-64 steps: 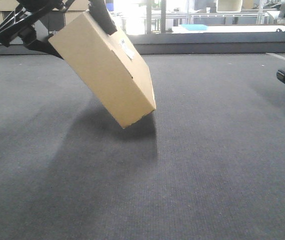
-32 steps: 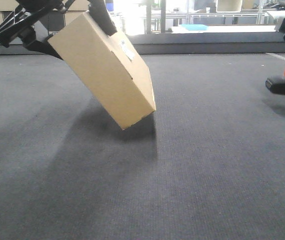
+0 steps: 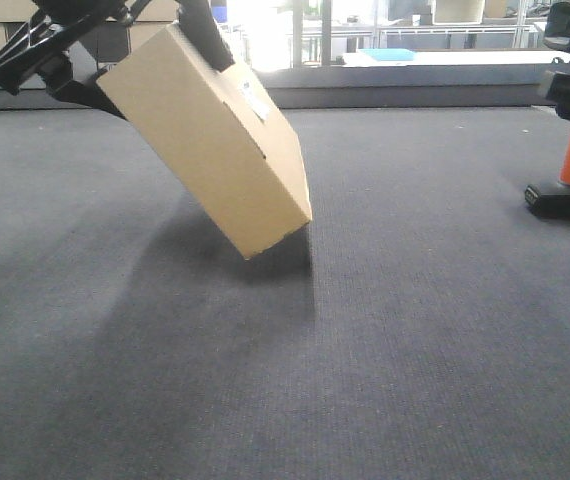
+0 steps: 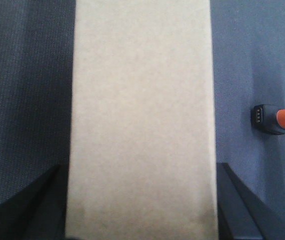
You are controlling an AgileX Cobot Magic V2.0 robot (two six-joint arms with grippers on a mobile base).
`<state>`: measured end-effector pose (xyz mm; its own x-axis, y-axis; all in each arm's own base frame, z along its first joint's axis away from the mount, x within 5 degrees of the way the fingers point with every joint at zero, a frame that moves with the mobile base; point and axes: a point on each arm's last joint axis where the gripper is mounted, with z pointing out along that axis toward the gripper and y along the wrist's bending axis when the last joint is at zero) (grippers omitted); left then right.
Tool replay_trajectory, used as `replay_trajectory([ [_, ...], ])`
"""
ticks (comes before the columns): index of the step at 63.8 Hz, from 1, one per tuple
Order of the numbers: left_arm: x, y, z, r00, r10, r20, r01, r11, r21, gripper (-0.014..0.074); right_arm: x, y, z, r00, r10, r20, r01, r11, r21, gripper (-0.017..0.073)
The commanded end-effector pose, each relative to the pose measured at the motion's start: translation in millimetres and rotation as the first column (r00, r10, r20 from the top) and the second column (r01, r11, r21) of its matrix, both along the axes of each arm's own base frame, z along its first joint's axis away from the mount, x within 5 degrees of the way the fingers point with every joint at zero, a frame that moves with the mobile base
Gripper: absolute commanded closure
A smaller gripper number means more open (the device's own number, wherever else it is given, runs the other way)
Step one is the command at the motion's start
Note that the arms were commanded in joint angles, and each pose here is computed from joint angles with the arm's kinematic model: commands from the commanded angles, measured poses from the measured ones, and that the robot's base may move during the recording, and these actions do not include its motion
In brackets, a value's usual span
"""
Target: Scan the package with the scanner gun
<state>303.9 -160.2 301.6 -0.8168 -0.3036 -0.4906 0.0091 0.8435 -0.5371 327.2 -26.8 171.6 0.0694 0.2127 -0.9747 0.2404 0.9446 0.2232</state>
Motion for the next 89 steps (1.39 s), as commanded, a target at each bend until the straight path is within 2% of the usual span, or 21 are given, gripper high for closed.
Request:
replay_trajectory([
  [1, 1, 1.0, 5, 0.999, 0.011, 0.032, -0.011, 1.0, -0.016, 0.0704, 0, 1, 9, 0.997, 0.014, 0.08, -0.012, 1.0, -0.026, 0.0721],
  [35, 1, 1.1, 5, 0.999, 0.011, 0.032, -0.01, 1.0, -0.014, 0.0704, 1, 2, 5, 0.999, 0.018, 0.034, -0.018, 1.0, -0.015, 0.0718],
  [38, 1, 1.1, 5, 0.999, 0.011, 0.032, -0.01, 1.0, -0.014, 0.0704, 1, 2, 5, 0.999, 0.018, 0.034, -0.018, 1.0, -0.015, 0.0676],
  [43, 1, 1.1, 5, 0.999, 0.011, 0.032, -0.01, 1.0, -0.014, 0.0704, 1, 2, 5, 0.999, 0.018, 0.034, -0.018, 1.0, -0.015, 0.0554],
  [51, 1, 1.1, 5, 0.999, 0.011, 0.032, -0.01, 1.0, -0.014, 0.0704, 1, 2, 5, 0.999, 0.018, 0.034, -0.018, 1.0, -0.015, 0.0251],
  [55, 1, 1.1, 5, 0.999, 0.011, 0.032, -0.01, 1.0, -0.014, 0.0704, 1, 2, 4, 0.999, 0.018, 0.032, -0.018, 1.0, -0.014, 0.0134],
  [62, 1, 1.1, 5, 0.999, 0.011, 0.032, -0.01, 1.0, -0.014, 0.0704, 1, 2, 2, 1.0, 0.021, 0.005, -0.021, 1.0, -0.007, 0.0004],
  [89, 1, 1.1, 4, 0.999, 0.01, 0.033, -0.01, 1.0, -0.013, 0.0704, -1, 5, 2, 0.998, 0.048, -0.036, -0.048, 0.999, -0.005, -0.0001],
])
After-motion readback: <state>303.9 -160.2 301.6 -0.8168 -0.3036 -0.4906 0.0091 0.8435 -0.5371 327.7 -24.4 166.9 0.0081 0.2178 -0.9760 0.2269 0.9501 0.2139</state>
